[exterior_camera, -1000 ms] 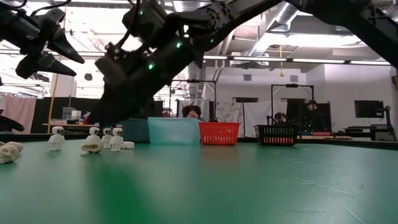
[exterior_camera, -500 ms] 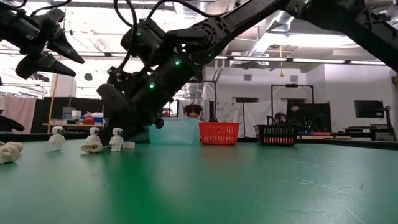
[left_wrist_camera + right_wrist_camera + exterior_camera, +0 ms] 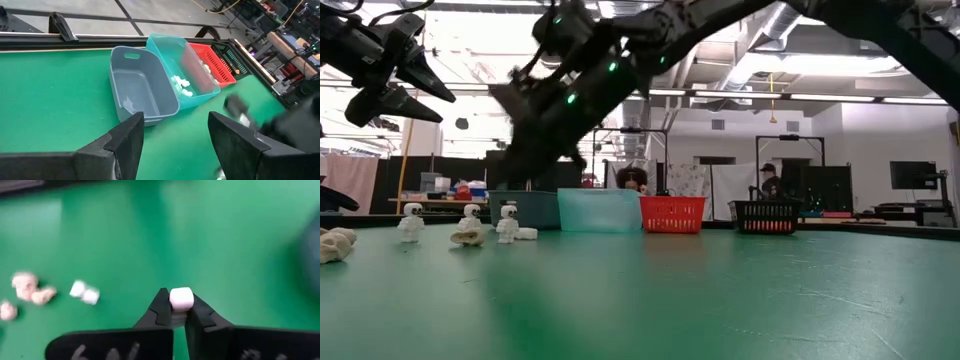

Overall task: Sort Halloween decoration
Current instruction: Put the white skeleton toy into the light blue bin

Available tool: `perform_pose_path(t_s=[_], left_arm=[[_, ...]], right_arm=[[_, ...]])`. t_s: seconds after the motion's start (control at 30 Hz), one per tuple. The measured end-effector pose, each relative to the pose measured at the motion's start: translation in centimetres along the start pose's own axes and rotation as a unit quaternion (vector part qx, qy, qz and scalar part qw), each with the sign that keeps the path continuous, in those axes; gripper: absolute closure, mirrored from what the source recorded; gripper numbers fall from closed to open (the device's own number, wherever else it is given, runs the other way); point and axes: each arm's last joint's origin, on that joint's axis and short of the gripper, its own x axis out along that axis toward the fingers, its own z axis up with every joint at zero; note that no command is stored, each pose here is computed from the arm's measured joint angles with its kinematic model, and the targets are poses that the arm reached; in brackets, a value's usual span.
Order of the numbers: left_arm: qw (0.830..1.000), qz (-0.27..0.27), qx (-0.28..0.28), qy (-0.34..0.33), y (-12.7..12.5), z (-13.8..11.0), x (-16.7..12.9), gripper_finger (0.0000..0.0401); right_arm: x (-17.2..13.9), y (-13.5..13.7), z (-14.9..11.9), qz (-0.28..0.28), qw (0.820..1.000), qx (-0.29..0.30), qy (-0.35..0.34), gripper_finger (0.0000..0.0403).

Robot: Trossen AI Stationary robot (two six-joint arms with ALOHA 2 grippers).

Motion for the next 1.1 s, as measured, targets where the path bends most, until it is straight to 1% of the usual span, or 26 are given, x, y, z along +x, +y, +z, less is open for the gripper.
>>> perform_pose_path(t_s=[0.2,0.3,0.4,0.5,0.6,0.67,0.77,0.83,0.97,1.03,1.1], left_arm=[[1.000,0.000,-0.001,-0.001,0.0,0.0,0.0,0.0191],[1.000,0.001,-0.011,-0.002,0.0,0.0,0.0,0.0191],[1.000,0.003,-0.013,-0.004,0.0,0.0,0.0,0.0191],[1.000,-0.007,-0.003,0.006,0.0,0.0,0.0,0.0191],[0.998,-0.028,0.041,0.024,-0.1,-0.2,0.0,0.0191],[0.997,-0.048,0.053,0.041,-0.3,-0.3,0.0,0.0191],[0.995,-0.068,0.048,0.062,-0.4,-0.4,0.0,0.0191],[0.995,-0.069,0.033,0.062,-0.4,-0.4,0.0,0.0191],[0.996,-0.074,-0.004,0.054,-0.6,-0.2,0.0,0.0191],[0.995,-0.076,-0.006,0.057,-0.6,-0.2,0.0,0.0191],[0.995,-0.082,0.006,0.060,-0.6,-0.2,0.0,0.0191]], right_arm=[[-4.1,-3.9,3.4,-0.035,0.999,-0.003,-0.030,0.0379],[-6.7,-6.2,4.8,-0.078,0.997,-0.004,-0.029,0.0378],[-8.7,-8.9,5.1,-0.119,0.993,0.001,-0.002,0.0376],[-9.7,-11.3,4.5,-0.141,0.989,0.023,0.037,0.0375],[-10.1,-13.0,3.7,-0.154,0.984,0.045,0.074,0.0373],[-9.7,-13.8,3.1,-0.155,0.983,0.052,0.086,0.0367],[-8.9,-14.6,2.4,-0.144,0.983,0.049,0.098,0.0350],[-8.3,-15.1,2.0,-0.144,0.983,0.047,0.101,0.0335],[-8.1,-15.4,1.6,-0.145,0.982,0.040,0.112,0.0301],[-8.1,-15.4,1.8,-0.144,0.984,0.030,0.104,0.0283],[-8.3,-15.3,2.1,-0.144,0.985,0.025,0.095,0.0266]])
